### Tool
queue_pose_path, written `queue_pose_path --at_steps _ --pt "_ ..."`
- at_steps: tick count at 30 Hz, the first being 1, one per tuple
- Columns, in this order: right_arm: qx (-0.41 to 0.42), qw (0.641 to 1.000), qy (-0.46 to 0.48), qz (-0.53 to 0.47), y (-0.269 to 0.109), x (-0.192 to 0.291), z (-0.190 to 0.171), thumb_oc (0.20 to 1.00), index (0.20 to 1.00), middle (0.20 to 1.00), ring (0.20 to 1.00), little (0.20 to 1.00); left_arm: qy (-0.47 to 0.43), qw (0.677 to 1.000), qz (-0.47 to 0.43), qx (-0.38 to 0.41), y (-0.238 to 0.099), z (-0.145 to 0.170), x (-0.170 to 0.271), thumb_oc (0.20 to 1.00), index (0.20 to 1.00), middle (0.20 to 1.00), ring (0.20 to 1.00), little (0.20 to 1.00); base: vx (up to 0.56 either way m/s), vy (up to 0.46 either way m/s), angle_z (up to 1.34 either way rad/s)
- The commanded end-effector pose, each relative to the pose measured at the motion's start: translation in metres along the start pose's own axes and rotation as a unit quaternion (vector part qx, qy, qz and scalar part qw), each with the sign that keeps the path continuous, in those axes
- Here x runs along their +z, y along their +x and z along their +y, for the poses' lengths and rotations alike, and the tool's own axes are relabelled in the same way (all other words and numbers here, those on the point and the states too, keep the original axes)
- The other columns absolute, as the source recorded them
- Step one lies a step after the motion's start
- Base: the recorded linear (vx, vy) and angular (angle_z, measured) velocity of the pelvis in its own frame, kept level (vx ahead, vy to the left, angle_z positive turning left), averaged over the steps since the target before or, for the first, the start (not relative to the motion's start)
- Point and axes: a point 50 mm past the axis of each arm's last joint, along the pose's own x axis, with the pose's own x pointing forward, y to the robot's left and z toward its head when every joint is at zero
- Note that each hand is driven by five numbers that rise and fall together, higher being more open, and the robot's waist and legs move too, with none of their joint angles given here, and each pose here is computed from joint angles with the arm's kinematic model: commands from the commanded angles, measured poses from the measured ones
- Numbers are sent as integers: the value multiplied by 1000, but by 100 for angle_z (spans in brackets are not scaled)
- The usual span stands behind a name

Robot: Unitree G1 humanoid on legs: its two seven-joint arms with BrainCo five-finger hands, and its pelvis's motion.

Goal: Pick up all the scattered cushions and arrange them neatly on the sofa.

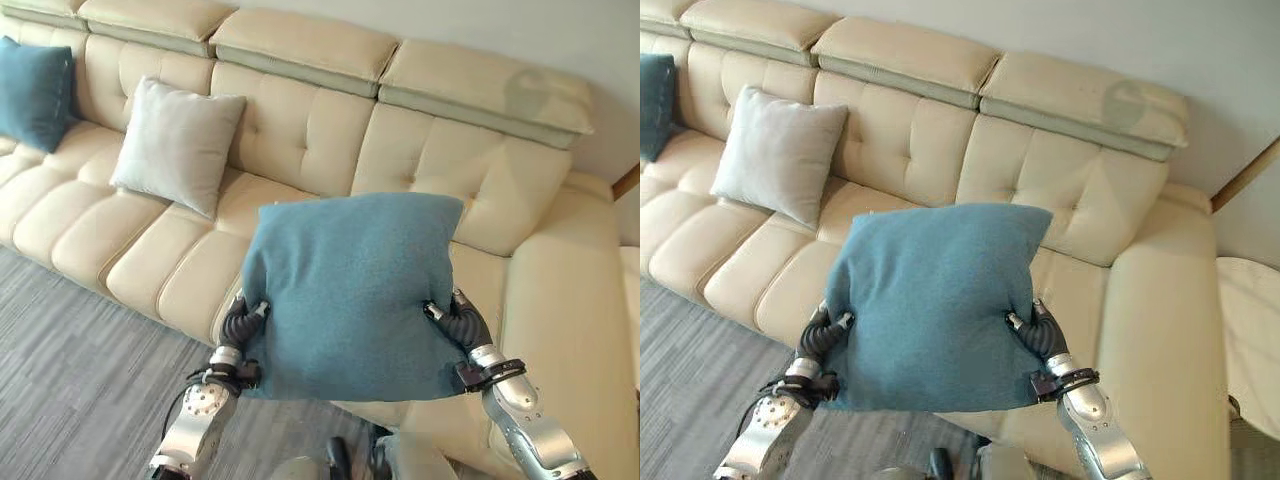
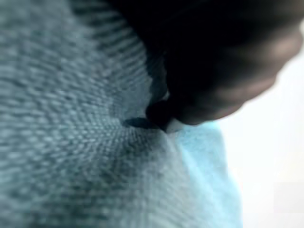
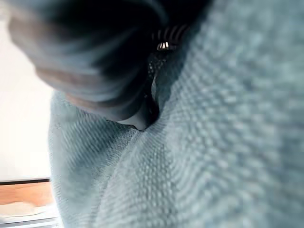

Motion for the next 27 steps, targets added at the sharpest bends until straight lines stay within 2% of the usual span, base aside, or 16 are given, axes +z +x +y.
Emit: queue_pose_path --at_steps 1,2,5,9,16,22,27 --pt "65 986 26 -151 12 55 21 200 200 200 200 200 -21 985 -144 -98 10 -41 52 200 200 200 200 200 30 57 -72" --pt "69 987 13 -147 14 53 23 200 200 200 200 200 -25 985 -150 -85 11 -40 53 200 200 200 200 200 144 264 -79" --pt "67 988 23 -140 16 49 24 200 200 200 200 200 -12 984 -139 -112 8 -42 49 200 200 200 200 200 139 176 -164" --pt "81 986 11 -144 21 52 29 200 200 200 200 200 -5 986 -138 -94 7 -33 49 200 200 200 200 200 79 -26 -118" --pt "79 989 -21 -123 24 46 25 200 200 200 200 200 12 989 -122 -80 12 -32 41 200 200 200 200 200 95 -79 9" --pt "45 985 -90 -136 42 52 21 200 200 200 200 200 27 990 -127 -59 34 -39 44 200 200 200 200 200 11 -58 3" --pt "-6 956 -147 -253 97 115 35 200 200 200 200 200 40 969 -240 -43 88 -69 114 200 200 200 200 200 -209 -30 -3"
